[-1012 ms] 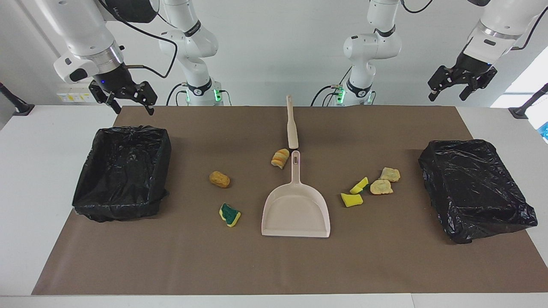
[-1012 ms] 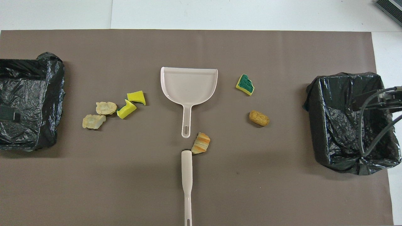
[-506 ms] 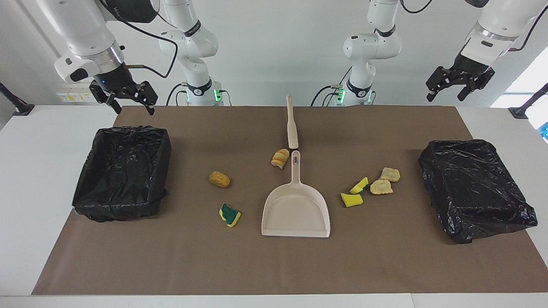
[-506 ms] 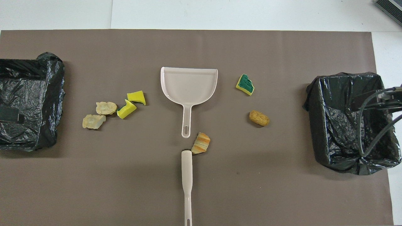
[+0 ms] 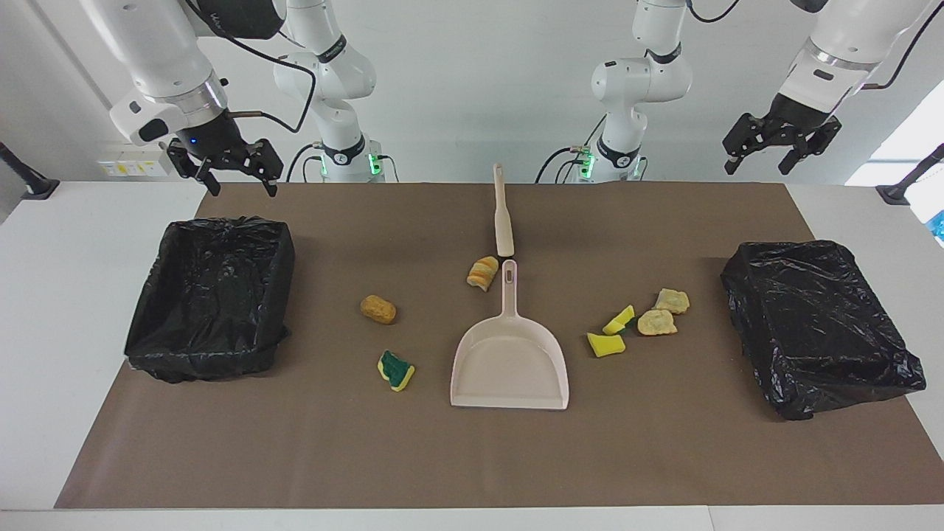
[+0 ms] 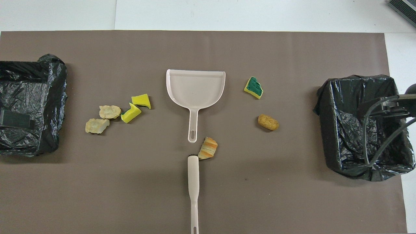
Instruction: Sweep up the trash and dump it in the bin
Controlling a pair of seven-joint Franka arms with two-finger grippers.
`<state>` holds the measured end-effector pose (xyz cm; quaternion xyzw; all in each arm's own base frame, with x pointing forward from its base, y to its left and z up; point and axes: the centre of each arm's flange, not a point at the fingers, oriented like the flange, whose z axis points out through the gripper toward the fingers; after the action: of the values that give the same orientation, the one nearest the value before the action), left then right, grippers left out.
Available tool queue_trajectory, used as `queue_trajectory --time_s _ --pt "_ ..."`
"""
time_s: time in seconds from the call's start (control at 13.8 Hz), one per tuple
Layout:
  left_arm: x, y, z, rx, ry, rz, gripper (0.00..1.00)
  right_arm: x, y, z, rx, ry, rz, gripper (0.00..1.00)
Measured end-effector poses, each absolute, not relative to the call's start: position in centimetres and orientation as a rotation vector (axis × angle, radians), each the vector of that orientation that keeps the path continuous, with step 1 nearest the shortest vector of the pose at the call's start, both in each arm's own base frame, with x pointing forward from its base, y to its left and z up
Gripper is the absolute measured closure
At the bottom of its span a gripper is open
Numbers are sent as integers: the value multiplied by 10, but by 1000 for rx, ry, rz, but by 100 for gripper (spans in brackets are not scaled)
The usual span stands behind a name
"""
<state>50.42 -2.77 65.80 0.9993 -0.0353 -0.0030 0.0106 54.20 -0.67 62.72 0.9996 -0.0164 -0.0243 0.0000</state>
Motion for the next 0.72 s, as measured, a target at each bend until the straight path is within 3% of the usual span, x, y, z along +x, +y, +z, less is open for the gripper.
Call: queue_trajectory --time_s 0.29,0.72 --pt "481 -90 631 3115 -257 -111 0 542 -3 627 3140 -41 -66 0" --pt "407 -194 569 3137 -381 -228 0 559 17 605 3142 55 -1 0"
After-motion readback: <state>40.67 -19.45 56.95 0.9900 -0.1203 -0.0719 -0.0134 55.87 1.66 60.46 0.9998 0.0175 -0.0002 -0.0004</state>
